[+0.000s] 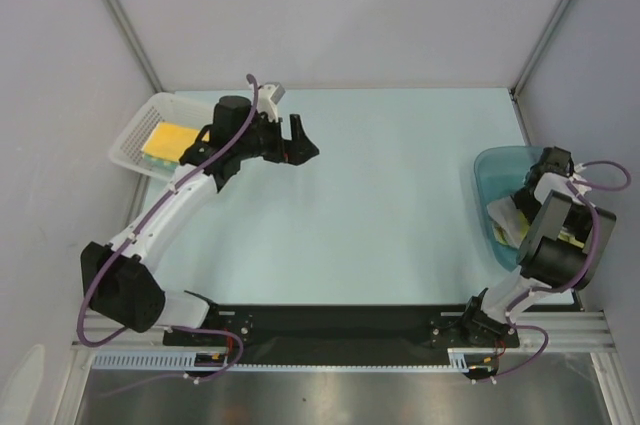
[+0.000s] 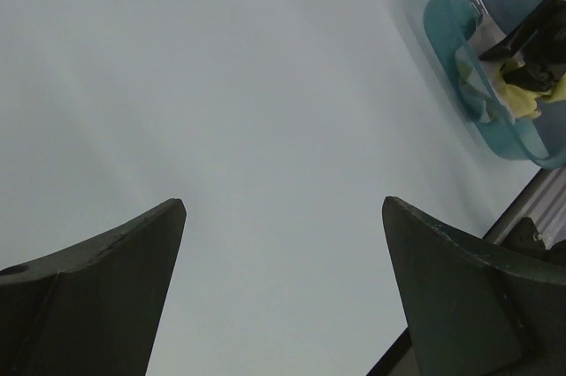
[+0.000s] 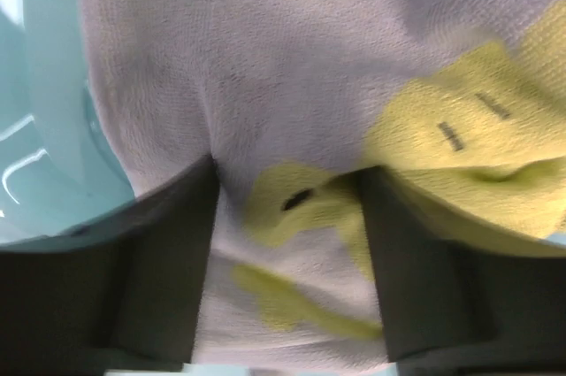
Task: Fold and stack the towels
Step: Grab crumpled towel, then move the towel to the center of the board, then flatten out the crumpled towel, then fold the towel
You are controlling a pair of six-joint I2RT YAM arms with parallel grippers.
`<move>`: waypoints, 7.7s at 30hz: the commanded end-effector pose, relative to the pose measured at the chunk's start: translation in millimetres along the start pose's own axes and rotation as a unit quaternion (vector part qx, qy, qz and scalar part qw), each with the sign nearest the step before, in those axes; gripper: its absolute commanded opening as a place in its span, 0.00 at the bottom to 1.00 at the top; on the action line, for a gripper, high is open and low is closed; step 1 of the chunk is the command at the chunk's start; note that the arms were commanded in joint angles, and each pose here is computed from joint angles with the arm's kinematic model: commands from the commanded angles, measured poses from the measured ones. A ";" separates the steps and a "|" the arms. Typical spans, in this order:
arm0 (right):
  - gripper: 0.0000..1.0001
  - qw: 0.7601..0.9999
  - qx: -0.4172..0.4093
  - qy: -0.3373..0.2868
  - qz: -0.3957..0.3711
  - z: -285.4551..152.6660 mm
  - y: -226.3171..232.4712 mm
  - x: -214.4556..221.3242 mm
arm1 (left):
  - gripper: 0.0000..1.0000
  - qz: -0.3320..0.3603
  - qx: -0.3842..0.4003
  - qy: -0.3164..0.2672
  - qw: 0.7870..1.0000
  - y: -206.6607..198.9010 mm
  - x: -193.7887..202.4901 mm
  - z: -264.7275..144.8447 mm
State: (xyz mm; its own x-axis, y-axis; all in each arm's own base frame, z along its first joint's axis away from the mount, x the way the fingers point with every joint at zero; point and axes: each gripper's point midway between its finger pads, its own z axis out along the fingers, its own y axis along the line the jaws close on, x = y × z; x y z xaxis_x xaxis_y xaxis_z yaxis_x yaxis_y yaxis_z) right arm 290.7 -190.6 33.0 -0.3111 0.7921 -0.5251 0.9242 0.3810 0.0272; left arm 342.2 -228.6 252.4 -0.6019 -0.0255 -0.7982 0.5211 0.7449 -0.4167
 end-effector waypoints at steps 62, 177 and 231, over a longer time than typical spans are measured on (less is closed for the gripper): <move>0.56 0.899 -0.381 0.097 -0.195 -184.9 103.0 161.0 | 0.49 0.375 0.049 0.061 0.924 -137.8 247.6 46.2; 0.00 0.717 -0.679 -0.154 -0.018 -487.9 42.1 27.3 | 0.00 0.350 0.073 0.025 0.934 -255.0 26.4 -98.9; 0.00 0.789 -0.591 0.049 -0.163 -219.6 388.3 62.8 | 0.00 0.280 -0.008 0.093 0.955 39.0 -50.9 175.9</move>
State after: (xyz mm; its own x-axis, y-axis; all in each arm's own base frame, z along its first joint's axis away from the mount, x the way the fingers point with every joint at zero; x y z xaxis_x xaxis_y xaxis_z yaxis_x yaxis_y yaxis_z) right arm 609.9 128.1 184.8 -0.4786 0.6131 -0.6285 -0.0752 0.6845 0.7251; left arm 525.0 -302.4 163.3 -0.3671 0.5193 -0.7718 0.7572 0.6487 0.0764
